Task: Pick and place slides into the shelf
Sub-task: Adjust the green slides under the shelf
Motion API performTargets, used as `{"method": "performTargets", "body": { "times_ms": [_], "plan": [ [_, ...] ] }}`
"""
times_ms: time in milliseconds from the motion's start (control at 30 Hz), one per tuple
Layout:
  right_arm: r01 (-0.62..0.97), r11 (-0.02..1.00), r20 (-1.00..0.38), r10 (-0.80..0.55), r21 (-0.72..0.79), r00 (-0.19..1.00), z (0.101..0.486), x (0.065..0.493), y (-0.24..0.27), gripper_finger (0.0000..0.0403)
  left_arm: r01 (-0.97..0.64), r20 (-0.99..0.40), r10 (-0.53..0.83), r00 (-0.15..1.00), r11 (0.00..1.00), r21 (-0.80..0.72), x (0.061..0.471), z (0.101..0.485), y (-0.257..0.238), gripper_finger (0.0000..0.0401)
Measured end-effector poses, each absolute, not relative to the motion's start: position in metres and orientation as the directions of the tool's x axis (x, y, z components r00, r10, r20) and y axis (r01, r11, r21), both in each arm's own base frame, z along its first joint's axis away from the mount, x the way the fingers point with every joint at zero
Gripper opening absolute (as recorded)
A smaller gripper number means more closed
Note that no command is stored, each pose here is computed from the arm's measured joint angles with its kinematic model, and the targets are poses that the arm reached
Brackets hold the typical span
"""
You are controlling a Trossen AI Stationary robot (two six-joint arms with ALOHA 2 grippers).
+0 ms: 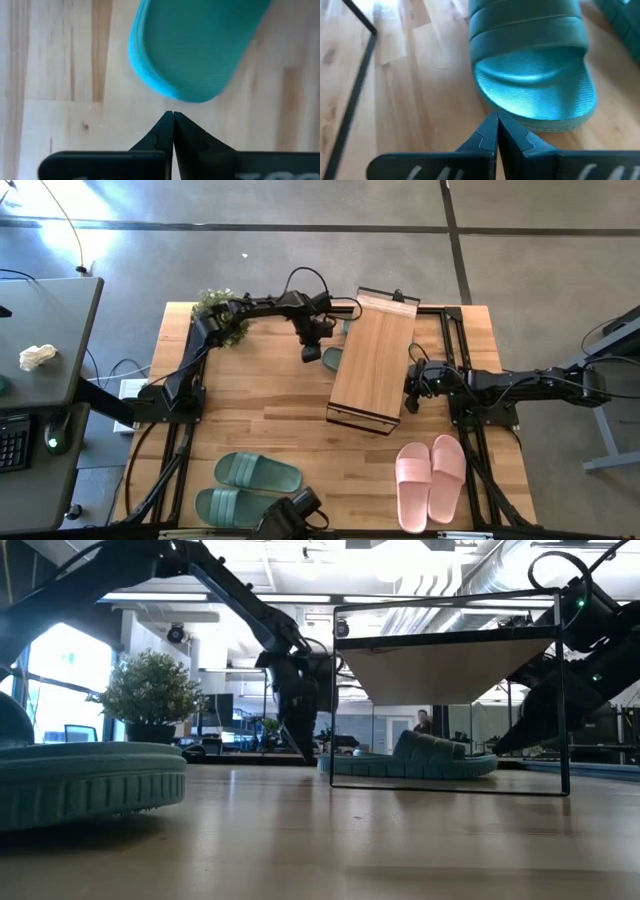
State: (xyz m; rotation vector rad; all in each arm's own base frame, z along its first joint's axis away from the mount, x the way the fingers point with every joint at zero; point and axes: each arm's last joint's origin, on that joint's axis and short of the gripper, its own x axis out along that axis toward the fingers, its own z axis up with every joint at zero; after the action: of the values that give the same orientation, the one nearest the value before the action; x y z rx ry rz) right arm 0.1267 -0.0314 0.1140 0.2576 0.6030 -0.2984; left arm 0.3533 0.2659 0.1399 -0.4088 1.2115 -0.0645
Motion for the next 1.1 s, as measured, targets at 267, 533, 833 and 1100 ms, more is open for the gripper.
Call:
{"method": "performTargets", "body": {
  "times_ms": [267, 533, 833, 1100],
  "plan": [
    [0.37, 0.92, -0.602, -0.223, 0.129, 0.766, 0.112, 0.127, -0.033, 0.0, -0.148, -0.901, -0.239, 0.362, 0.939, -0.309, 0.358, 0.141, 0.263, 0.0],
    [0.539, 0.838, -0.628, -0.373, 0.089, 0.683, 0.107, 0.126, -0.037, 0.0, -0.13, -0.884, -0.238, 0.402, 0.941, -0.312, 0.363, 0.142, 0.262, 0.0],
    [0.712, 0.7, -0.631, -0.525, 0.062, 0.571, 0.104, 0.12, -0.041, 0.0, -0.11, -0.868, -0.215, 0.447, 0.95, -0.292, 0.368, 0.143, 0.265, 0.0],
    [0.78, 0.625, -0.635, -0.591, 0.031, 0.498, 0.102, 0.116, -0.042, 0.0, -0.106, -0.866, -0.204, 0.456, 0.954, -0.28, 0.369, 0.143, 0.266, 0.0]
  ]
}}
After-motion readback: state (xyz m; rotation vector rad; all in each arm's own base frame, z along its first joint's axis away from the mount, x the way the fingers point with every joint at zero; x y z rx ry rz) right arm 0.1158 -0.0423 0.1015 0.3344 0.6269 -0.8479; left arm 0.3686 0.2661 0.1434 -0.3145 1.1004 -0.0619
